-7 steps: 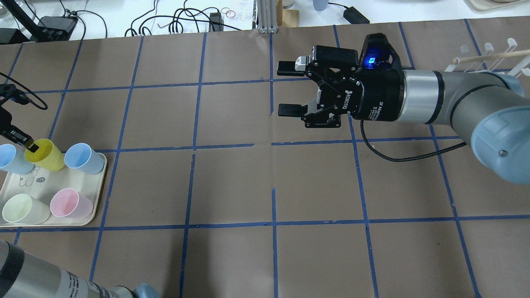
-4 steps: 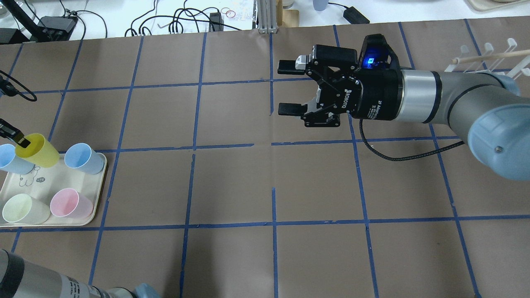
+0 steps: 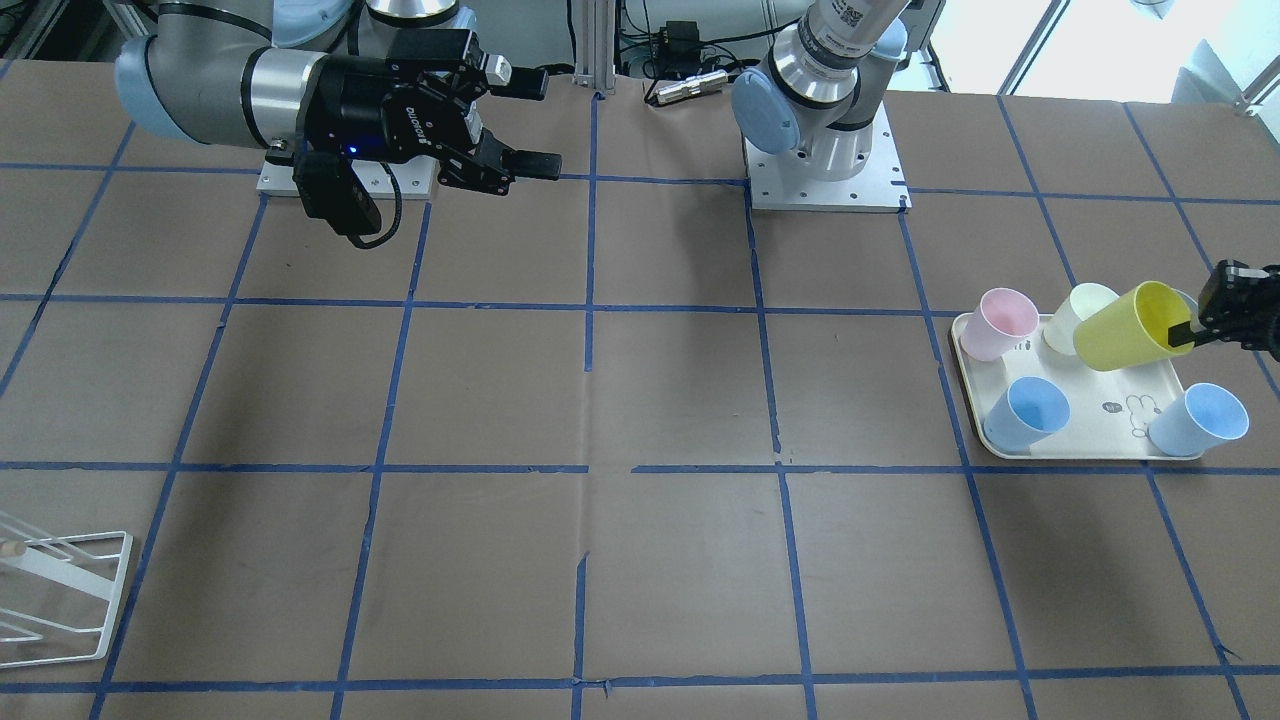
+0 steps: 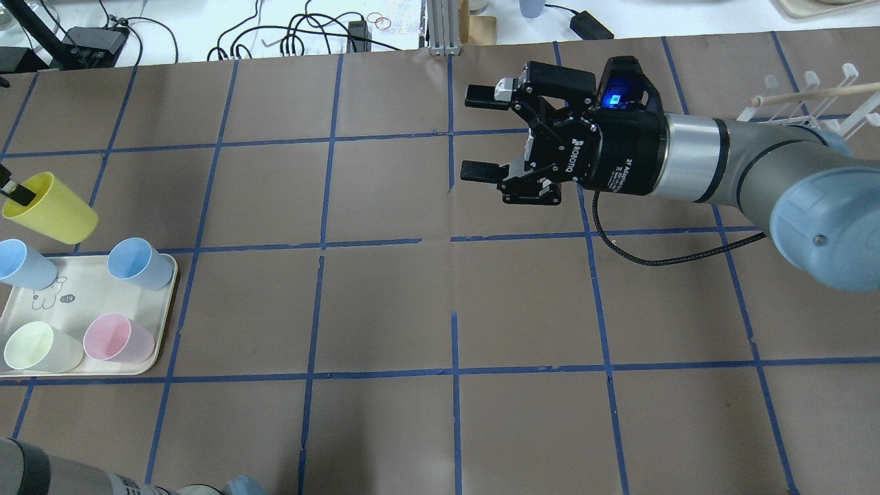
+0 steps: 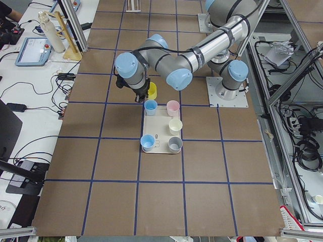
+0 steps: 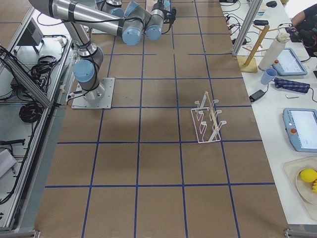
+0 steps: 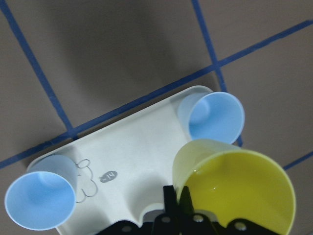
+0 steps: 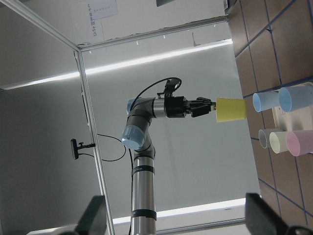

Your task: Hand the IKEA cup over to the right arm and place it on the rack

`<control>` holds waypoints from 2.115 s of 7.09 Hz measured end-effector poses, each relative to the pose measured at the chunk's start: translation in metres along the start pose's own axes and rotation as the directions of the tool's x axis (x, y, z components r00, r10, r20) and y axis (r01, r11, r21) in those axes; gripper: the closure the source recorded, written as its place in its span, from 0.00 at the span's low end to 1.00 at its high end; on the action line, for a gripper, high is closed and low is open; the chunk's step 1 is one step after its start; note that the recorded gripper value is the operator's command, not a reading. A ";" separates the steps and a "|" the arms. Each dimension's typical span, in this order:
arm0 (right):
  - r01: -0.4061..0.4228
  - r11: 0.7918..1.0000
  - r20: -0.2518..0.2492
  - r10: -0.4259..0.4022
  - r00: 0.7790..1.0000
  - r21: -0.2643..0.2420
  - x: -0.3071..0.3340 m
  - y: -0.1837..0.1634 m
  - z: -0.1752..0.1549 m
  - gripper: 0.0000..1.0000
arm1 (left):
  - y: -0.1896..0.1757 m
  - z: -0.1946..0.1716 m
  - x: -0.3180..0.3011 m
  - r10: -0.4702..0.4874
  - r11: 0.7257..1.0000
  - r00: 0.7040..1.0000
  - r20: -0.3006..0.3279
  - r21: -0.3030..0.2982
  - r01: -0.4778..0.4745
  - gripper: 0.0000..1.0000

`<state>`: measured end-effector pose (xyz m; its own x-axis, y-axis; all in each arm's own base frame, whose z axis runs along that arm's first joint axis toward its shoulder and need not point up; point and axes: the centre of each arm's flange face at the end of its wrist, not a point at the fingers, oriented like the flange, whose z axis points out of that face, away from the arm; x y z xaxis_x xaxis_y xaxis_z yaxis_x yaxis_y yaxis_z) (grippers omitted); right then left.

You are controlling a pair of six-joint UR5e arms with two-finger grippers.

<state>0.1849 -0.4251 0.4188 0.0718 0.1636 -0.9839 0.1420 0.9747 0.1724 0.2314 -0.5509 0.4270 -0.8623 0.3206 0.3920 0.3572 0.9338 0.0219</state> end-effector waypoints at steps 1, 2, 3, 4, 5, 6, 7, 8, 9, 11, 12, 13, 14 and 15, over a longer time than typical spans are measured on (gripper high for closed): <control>-0.003 1.000 0.003 0.003 1.000 0.001 -0.001 0.000 0.000 0.00 | -0.022 0.003 0.040 -0.010 1.000 0.996 -0.084 0.027 0.012 1.00; -0.003 1.000 0.001 0.003 1.000 0.000 -0.001 0.000 0.000 0.00 | -0.043 0.010 0.083 -0.031 0.998 0.984 -0.177 0.042 0.039 1.00; -0.007 1.000 0.000 0.007 1.000 -0.001 0.000 0.000 0.001 0.00 | -0.059 0.019 0.123 -0.059 0.996 0.959 -0.278 0.042 0.073 1.00; -0.023 1.000 -0.001 0.023 1.000 0.000 0.001 0.000 0.000 0.00 | -0.073 0.028 0.165 -0.078 0.994 0.926 -0.368 0.040 0.099 1.00; -0.047 0.999 -0.001 0.047 0.999 0.001 0.003 0.000 0.000 0.00 | -0.086 0.038 0.208 -0.085 0.993 0.895 -0.437 0.036 0.112 1.00; -0.064 0.998 -0.002 0.064 0.998 0.001 0.004 0.001 0.000 0.00 | -0.096 0.050 0.250 -0.084 0.993 0.867 -0.492 0.034 0.115 1.00; -0.071 0.997 -0.003 0.071 0.997 0.003 0.004 0.000 0.000 0.00 | -0.099 0.060 0.283 -0.078 0.992 0.837 -0.541 0.038 0.117 1.00; -0.069 0.998 -0.003 0.069 0.998 0.004 0.002 0.000 -0.001 0.00 | -0.095 0.067 0.306 -0.081 0.990 0.805 -0.588 0.044 0.132 1.00; -0.063 0.998 -0.002 0.063 0.998 0.005 -0.001 0.000 -0.001 0.00 | -0.087 0.073 0.322 -0.090 0.985 0.762 -0.642 0.055 0.162 1.00; -0.073 0.997 0.003 0.073 0.997 0.006 -0.006 0.000 0.000 0.00 | -0.077 0.093 0.348 -0.093 0.971 0.666 -0.740 0.080 0.225 1.00; -0.089 0.996 0.004 0.089 0.996 0.006 -0.008 0.001 0.000 0.00 | -0.072 0.102 0.360 -0.086 0.963 0.623 -0.778 0.096 0.252 1.00; -0.109 0.994 0.005 0.108 0.994 0.006 -0.009 0.003 0.000 0.00 | -0.069 0.106 0.368 -0.075 0.955 0.590 -0.804 0.112 0.273 1.00; -0.131 0.991 0.007 0.131 0.991 0.007 -0.011 0.005 0.000 0.00 | -0.068 0.111 0.376 -0.061 0.951 0.568 -0.821 0.124 0.282 1.00; -0.153 0.988 0.009 0.153 0.988 0.007 -0.016 0.010 0.000 0.00 | -0.068 0.117 0.385 -0.047 0.951 0.556 -0.830 0.134 0.280 1.00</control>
<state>0.1851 -0.4177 0.4363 0.1015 0.3097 -0.9454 0.1363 0.9370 0.3216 -0.1666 -0.4727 0.4688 -0.1982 0.0027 0.9802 0.0505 0.9987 0.0074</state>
